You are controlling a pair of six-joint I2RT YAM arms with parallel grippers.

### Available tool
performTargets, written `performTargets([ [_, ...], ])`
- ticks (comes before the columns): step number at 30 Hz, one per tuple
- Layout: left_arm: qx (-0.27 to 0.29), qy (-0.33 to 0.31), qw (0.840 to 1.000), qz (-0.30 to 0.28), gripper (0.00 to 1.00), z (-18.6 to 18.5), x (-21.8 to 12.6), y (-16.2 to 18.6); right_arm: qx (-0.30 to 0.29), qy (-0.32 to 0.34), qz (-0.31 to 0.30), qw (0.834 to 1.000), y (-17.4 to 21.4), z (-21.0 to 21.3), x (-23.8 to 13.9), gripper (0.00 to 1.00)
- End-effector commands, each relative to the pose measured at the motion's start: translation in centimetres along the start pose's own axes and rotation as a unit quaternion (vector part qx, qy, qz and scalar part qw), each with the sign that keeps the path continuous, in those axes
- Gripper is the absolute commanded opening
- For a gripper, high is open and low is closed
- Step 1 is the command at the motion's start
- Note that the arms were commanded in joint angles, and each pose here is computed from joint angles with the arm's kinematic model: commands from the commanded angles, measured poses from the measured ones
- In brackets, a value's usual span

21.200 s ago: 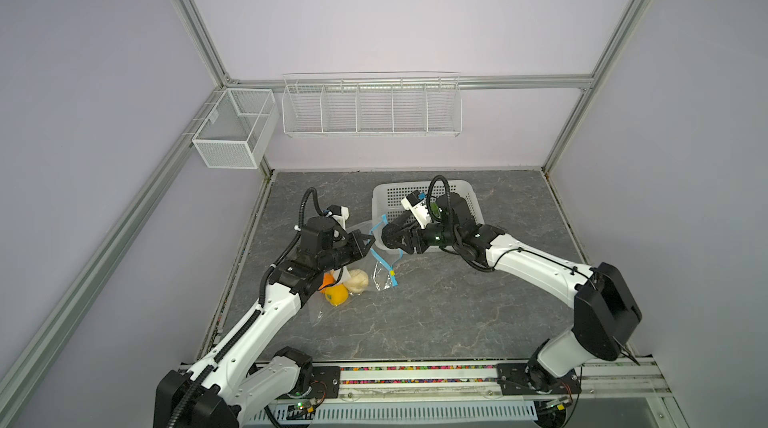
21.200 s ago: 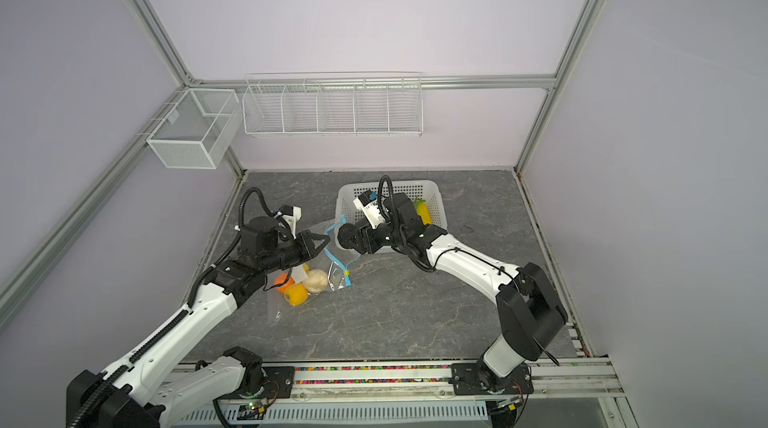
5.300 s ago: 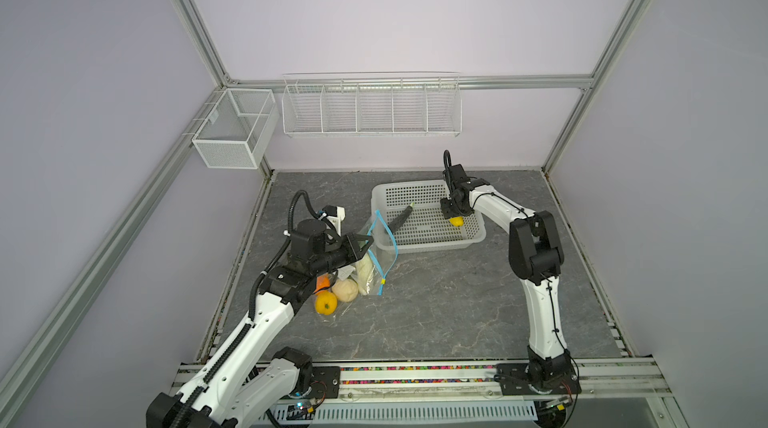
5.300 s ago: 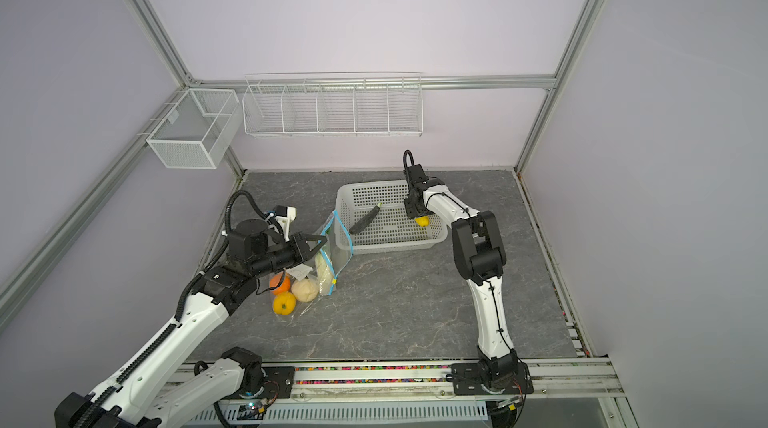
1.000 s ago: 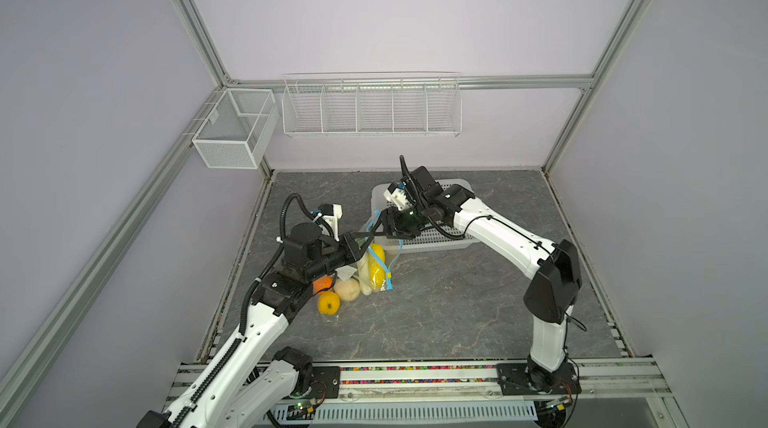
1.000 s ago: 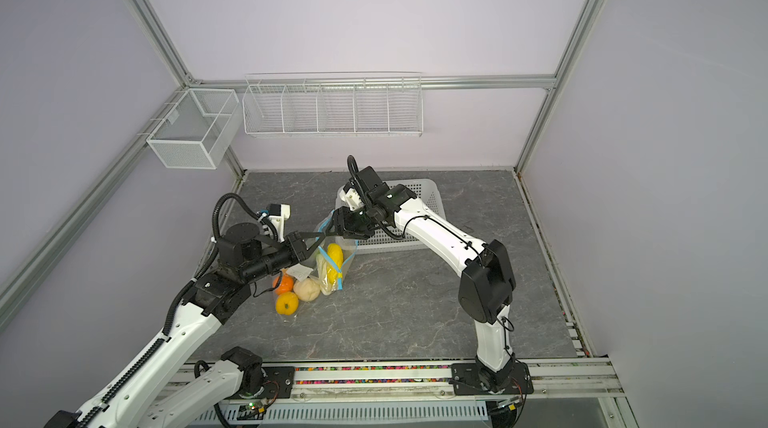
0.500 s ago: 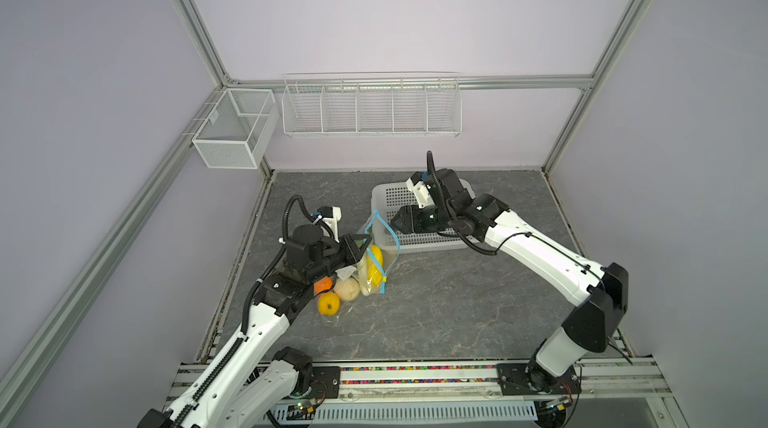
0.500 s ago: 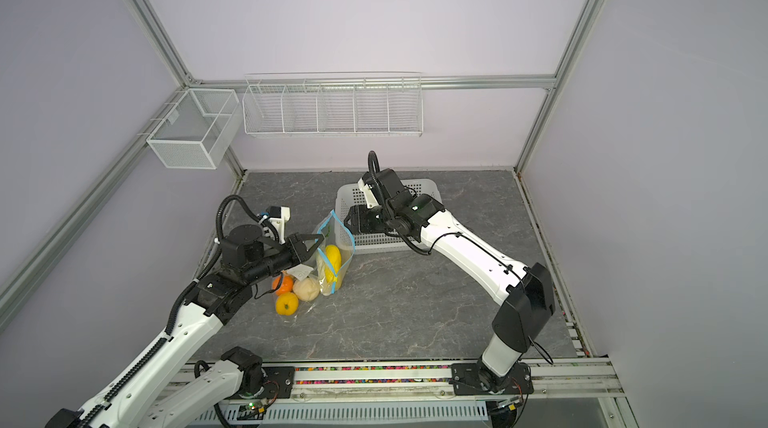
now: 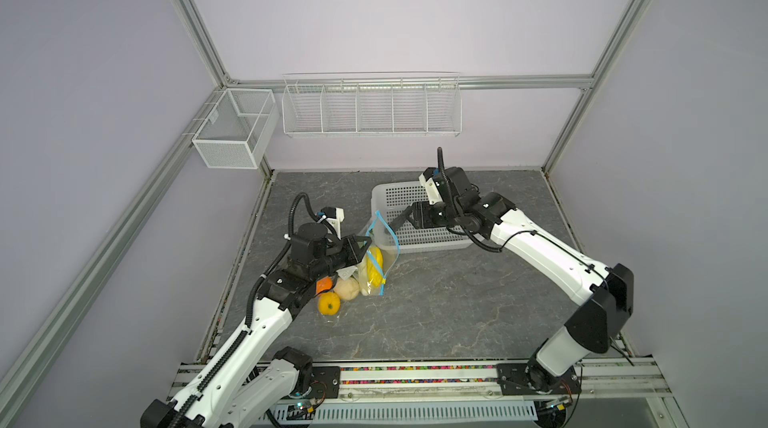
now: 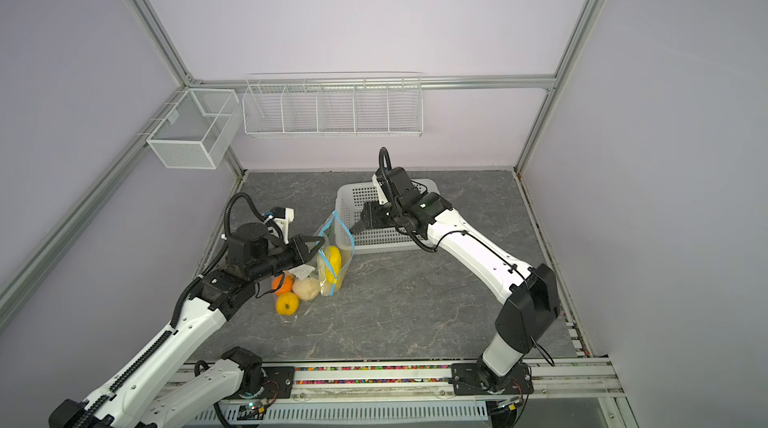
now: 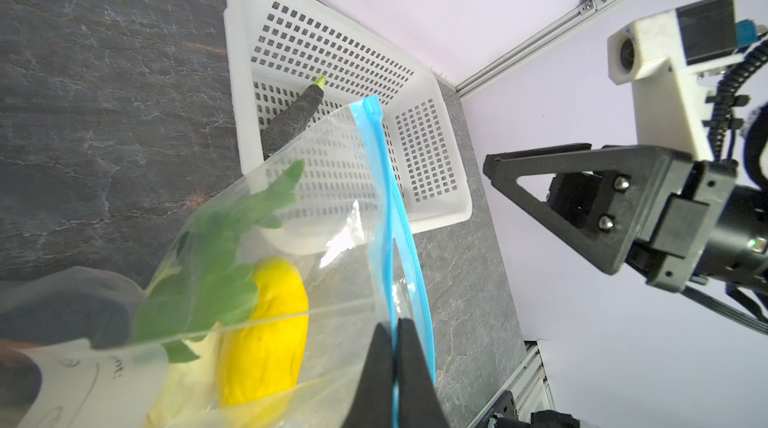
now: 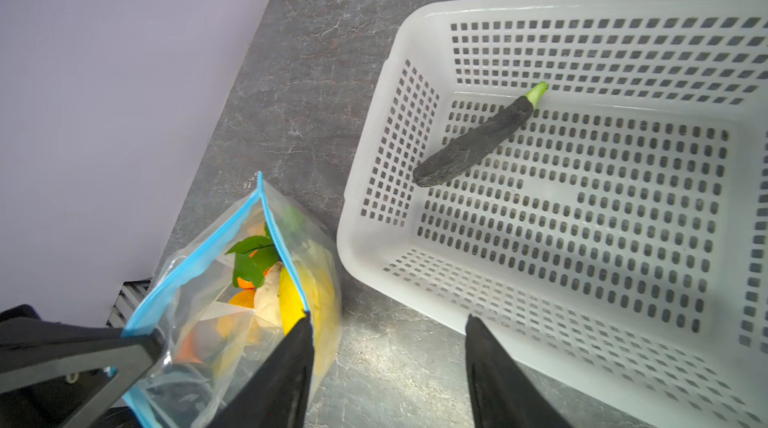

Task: Place the food in the zip-top bag and seal the zipper
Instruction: 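Move the right gripper back over the basket toward the eggplant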

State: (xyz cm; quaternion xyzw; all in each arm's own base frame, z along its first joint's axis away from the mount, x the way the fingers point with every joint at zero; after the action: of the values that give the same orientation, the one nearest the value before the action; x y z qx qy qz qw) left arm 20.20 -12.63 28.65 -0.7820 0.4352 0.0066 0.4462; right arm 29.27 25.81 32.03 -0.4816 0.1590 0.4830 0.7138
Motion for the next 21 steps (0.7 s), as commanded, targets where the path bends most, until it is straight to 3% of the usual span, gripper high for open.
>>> performTargets([
  [1,0.021,-0.012,1.0,-0.009,0.0,-0.5,-0.5,-0.7,-0.006,0.024,0.002,1.0,0.3,-1.2,-1.6,0.6],
  [21,0.016,-0.023,1.0,-0.011,0.0,1.1,1.3,-0.1,0.021,0.054,-0.001,0.998,-1.0,-5.0,-0.7,0.6],
])
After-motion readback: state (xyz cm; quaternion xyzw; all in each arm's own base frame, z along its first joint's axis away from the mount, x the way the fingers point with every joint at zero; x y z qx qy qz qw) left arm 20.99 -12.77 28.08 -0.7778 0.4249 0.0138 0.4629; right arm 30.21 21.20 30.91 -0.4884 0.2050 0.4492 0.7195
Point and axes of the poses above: each gripper's point midway between its finger pads, its own x axis out along the fingers, its own z axis along the line the jaws close on, y = z × x, the point moved 10 cm from there along -x, back along the fingers, and after that the axes turned 10 degrees about x, right-handed, at the moved point
